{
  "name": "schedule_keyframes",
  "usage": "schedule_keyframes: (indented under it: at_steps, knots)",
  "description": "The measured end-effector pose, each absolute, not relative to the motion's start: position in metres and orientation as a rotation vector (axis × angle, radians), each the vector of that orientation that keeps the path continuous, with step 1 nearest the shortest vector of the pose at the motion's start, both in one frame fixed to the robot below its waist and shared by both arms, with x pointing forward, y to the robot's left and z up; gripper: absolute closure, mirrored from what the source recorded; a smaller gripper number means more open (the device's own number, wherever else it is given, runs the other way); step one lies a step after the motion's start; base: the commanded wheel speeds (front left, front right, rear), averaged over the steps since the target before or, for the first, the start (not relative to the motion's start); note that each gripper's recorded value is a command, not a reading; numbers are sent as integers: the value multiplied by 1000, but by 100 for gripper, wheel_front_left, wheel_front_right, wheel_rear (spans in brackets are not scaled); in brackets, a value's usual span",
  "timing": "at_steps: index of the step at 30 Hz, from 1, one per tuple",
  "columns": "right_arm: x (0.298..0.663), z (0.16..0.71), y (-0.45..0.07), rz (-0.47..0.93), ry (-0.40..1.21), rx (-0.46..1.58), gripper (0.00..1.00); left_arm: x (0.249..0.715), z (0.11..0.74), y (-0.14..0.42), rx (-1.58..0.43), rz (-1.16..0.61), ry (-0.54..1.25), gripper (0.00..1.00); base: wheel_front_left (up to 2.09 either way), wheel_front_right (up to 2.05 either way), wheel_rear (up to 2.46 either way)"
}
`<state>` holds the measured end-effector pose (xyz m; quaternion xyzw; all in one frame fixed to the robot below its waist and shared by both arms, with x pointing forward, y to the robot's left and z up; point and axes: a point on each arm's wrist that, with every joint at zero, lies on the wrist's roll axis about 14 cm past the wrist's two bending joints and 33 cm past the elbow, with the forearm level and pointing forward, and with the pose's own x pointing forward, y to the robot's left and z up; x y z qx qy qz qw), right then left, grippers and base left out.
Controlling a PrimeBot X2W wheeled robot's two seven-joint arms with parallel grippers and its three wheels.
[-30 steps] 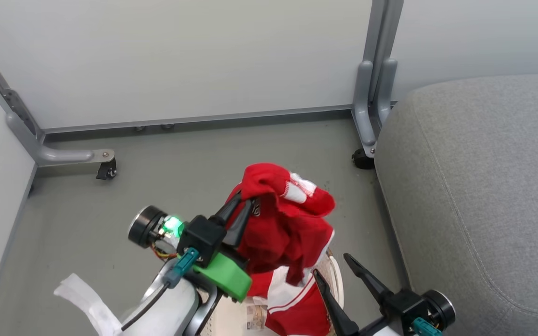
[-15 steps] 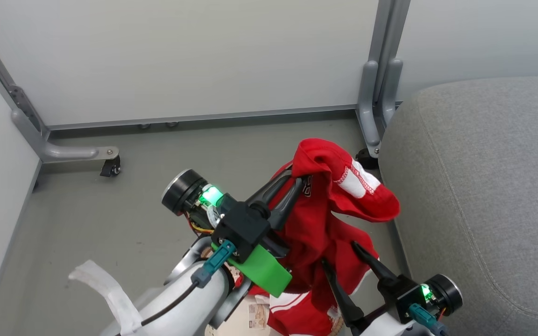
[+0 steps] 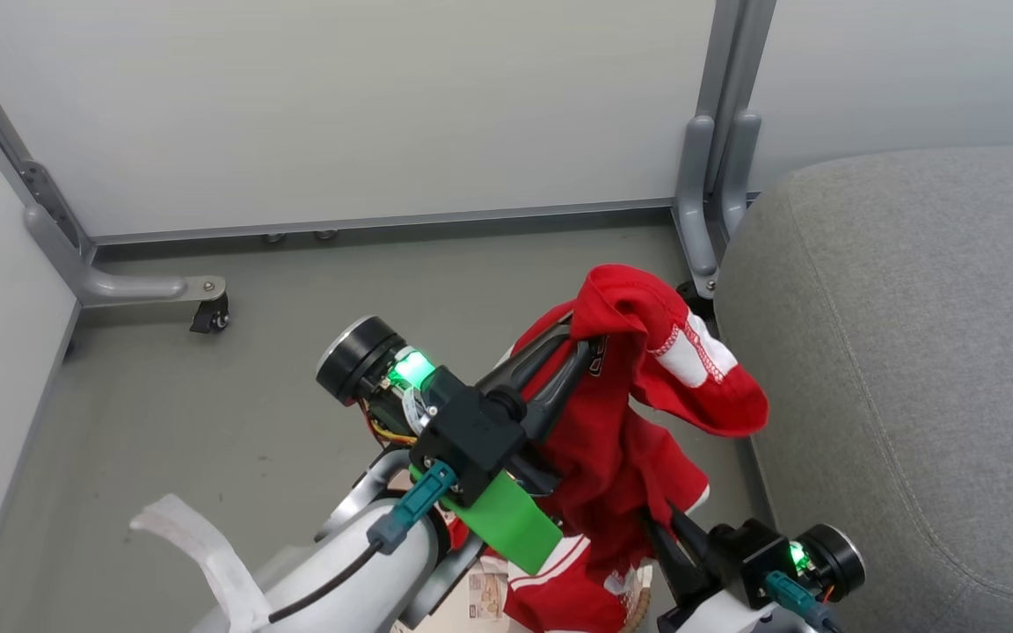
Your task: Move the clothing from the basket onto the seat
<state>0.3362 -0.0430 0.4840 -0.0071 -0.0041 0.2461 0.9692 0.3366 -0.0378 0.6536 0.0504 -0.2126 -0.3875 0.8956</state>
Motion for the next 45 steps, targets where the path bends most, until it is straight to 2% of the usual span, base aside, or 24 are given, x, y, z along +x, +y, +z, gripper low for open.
schedule_keyframes:
  at_steps: [7, 8, 10, 11, 12, 32, 40, 45]
  knots:
    - [332, 477, -37, 515, 19, 11, 100, 340, 648, -38, 103, -806, -420, 100, 0, 0, 0]
    - [331, 476, -36, 516, 22, 13, 100, 340, 646, -38, 101, -806, -414, 87, 0, 0, 0]
    - [331, 475, -36, 516, 26, 22, 100, 341, 645, -38, 96, -805, -405, 48, 0, 0, 0]
    - [331, 475, -36, 516, 27, 27, 100, 343, 644, -37, 96, -801, -398, 13, 0, 0, 0]
    - [331, 476, -35, 517, 27, 28, 100, 343, 644, -37, 93, -798, -395, 0, 0, 0, 0]
    - [336, 490, -51, 459, -15, 65, 100, 353, 628, -32, 85, -768, -330, 0, 0, 0, 0]
    - [341, 505, -82, 357, -66, 70, 100, 358, 610, -40, 78, -801, -275, 0, 0, 0, 0]
    - [342, 521, -109, 267, -119, 92, 100, 355, 595, -58, 77, -883, -239, 0, 0, 0, 0]
